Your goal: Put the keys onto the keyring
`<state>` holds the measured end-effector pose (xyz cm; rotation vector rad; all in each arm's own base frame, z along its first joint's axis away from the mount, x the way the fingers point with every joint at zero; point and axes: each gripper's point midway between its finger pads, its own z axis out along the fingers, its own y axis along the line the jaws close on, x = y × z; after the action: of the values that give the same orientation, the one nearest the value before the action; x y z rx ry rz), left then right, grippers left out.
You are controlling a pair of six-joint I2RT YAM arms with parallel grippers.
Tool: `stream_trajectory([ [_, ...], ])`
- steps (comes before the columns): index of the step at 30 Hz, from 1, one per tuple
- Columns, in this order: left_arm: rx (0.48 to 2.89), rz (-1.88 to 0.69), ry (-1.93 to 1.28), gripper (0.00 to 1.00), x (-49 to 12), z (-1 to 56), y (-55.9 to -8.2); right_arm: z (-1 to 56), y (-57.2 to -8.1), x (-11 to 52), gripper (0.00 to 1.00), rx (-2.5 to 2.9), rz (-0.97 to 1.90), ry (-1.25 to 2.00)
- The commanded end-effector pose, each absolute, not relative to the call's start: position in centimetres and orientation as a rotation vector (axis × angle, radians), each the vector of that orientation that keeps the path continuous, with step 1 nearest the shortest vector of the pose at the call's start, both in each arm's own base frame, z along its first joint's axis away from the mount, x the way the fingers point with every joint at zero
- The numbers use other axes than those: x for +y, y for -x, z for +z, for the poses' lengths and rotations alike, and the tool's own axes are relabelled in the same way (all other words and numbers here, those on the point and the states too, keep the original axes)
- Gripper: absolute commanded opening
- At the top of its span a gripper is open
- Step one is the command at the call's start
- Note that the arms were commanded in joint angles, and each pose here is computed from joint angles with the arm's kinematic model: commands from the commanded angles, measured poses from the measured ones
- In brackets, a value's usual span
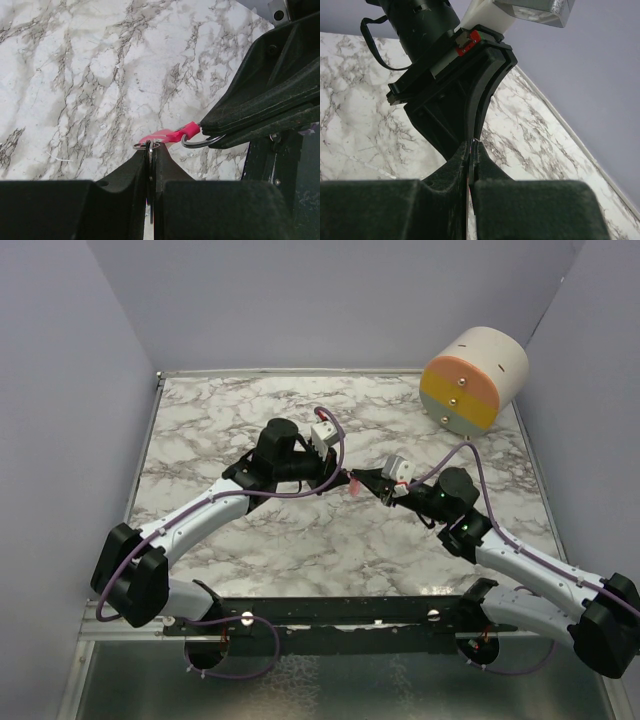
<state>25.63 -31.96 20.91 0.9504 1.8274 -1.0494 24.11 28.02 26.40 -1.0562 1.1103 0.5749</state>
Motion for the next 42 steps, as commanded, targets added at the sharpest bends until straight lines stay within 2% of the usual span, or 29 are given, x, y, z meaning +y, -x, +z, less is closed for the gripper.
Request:
stream_trajectory([
  [1, 1.746, -1.041, -0.966, 0.0, -32.0, 22.8, -25.5, 26.5, -23.8, 28.0, 0.01, 1.105, 0.586, 1.047],
  [11, 1.482, -0.958, -1.015, 0.0, -31.2, 23.0, -25.0, 25.6, -24.2, 25.7, 0.01, 1.202, 0.551, 0.897],
  [27, 1.217, -0.977, -1.097, 0.0, -31.6, 22.7, -23.1, 23.4, -23.9, 25.9, 0.01, 1.252, 0.587, 0.908],
  [42, 1.169, -1.002, -1.122, 0.0, -32.0, 22.1, -22.6, 22.4, -23.6, 26.5, 0.01, 1.261, 0.617, 0.946],
])
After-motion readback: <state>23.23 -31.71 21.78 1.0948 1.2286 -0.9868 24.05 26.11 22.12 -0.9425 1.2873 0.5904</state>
